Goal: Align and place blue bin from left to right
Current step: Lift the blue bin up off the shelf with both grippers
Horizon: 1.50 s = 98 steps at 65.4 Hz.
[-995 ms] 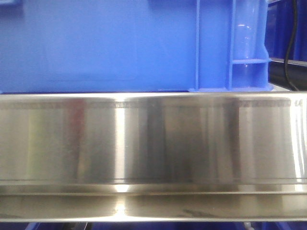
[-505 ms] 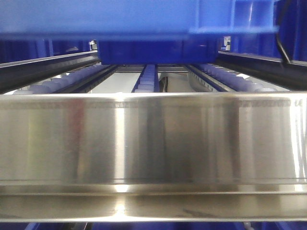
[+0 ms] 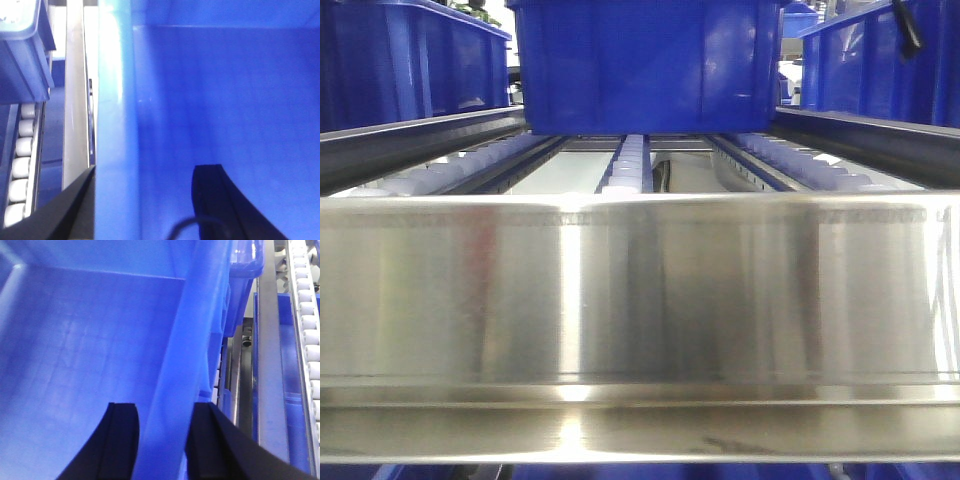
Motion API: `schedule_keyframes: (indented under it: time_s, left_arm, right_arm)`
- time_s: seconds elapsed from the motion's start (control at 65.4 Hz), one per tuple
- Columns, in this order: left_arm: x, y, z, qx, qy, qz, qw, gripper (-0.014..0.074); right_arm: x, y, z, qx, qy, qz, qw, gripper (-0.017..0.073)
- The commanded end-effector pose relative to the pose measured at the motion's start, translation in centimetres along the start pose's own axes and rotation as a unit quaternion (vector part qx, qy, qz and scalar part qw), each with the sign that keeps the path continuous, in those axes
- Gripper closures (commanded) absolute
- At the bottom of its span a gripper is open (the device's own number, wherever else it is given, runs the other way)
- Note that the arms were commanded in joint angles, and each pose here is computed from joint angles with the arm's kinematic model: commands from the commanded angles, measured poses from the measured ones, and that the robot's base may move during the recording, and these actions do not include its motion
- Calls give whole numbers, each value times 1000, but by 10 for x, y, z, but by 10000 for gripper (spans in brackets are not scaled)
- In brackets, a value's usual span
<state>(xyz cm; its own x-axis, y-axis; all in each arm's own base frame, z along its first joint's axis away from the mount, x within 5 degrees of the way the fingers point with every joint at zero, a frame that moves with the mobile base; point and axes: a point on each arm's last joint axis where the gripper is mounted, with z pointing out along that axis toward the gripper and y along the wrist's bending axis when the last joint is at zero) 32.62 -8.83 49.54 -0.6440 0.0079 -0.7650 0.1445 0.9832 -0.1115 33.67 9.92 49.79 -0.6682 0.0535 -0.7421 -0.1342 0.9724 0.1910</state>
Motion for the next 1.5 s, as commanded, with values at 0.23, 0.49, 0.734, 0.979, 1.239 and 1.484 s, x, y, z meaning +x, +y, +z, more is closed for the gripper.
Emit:
schedule_keyframes:
  time_s: [0.23,0.49,0.734,0.979,1.239,1.484]
  left_arm:
    - [-4,-17,-25,64,-37,11,997,705]
    - [-4,-17,-25,64,-37,11,997,705]
    - [-6,-17,-25,66,-49,10,997,705]
    - [-10,-18,-26,69,-69,9,995,705]
    - [-10,-18,-26,69,-71,9,995,705]
    - [-10,-18,-26,69,-71,9,995,705]
  right_arm:
    - [-11,-2,-6,7,-58,3,998,629]
    - [-11,-2,-6,7,-58,3,998,629]
    - [-16,-1,-6,0,-85,2,996,629]
    - [-16,0,-6,0,-86,2,996,629]
    - [-16,0,-6,0,-87,2,996,629]
    - [-16,0,-6,0,-87,2,996,629]
